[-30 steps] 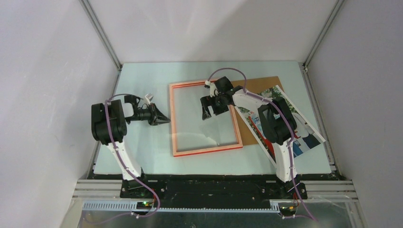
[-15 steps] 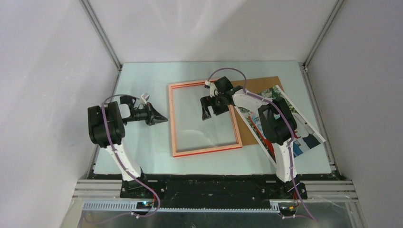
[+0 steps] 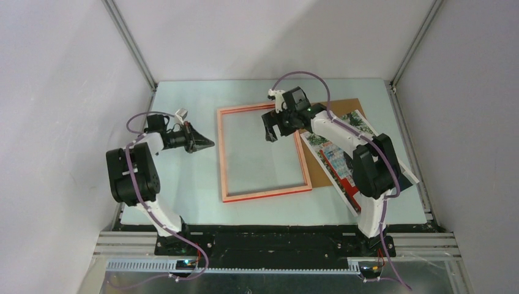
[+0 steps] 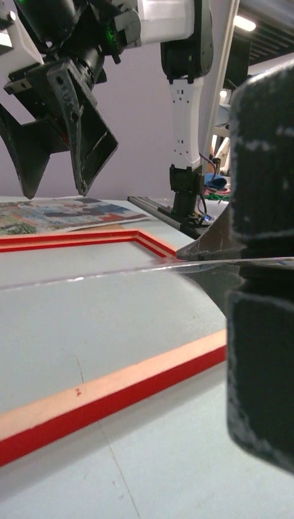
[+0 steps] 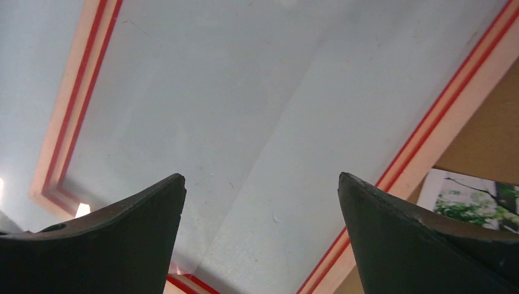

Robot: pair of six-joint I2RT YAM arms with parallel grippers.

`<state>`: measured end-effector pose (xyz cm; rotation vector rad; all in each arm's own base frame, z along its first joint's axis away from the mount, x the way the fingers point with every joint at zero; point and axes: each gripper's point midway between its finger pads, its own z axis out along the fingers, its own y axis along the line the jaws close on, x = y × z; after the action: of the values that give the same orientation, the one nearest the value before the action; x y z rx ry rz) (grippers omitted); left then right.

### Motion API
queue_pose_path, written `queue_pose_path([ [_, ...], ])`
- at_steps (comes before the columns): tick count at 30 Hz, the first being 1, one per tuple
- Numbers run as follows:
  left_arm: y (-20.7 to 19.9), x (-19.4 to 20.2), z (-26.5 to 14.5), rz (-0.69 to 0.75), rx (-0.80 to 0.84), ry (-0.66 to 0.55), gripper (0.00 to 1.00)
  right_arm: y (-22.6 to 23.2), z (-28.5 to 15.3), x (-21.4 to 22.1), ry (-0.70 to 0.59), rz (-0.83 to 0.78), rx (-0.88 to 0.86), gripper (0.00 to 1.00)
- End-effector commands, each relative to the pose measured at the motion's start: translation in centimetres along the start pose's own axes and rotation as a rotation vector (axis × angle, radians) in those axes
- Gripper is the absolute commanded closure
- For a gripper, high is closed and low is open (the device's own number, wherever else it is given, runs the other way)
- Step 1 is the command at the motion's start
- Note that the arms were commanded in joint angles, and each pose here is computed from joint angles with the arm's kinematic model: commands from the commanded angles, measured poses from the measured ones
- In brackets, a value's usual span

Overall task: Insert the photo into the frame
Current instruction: Pick up the photo frame item from the photo frame.

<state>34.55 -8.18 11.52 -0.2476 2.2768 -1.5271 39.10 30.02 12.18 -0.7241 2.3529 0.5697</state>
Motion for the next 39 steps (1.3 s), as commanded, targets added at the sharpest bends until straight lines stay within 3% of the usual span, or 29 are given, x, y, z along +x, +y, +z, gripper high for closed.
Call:
queue_pose_path([
  [1,-4.6,-0.4,-0.8,0.042,0.085,-0.005,1.0,-0.7,-1.8,-2.1,-0.068,-0.076,0.07,0.01],
  [9,-8.3,-0.7,-1.3,0.048,0.11,-0.014,1.0,-4.0,-2.6,-2.8,-0.094,-0.06,0.186,0.01],
  [19,-11.6,-0.6,0.6,0.079,0.134,0.03,1.0,-6.5,-2.7,-2.4,-0.09,0.002,0.209,0.01],
  [26,-15.0,-3.4,2.2,0.077,0.242,-0.091,1.0,-8.1,-2.4,-1.6,-0.074,0.061,0.206,0.02],
  [30,-14.9,-3.8,3.5,0.062,0.231,-0.107,1.0,-9.1,-2.2,-0.9,-0.066,0.104,0.208,0.05],
  [39,-14.4,-3.2,4.8,0.032,0.213,-0.11,1.0,-9.8,-2.1,0.6,-0.069,0.175,0.177,0.21],
])
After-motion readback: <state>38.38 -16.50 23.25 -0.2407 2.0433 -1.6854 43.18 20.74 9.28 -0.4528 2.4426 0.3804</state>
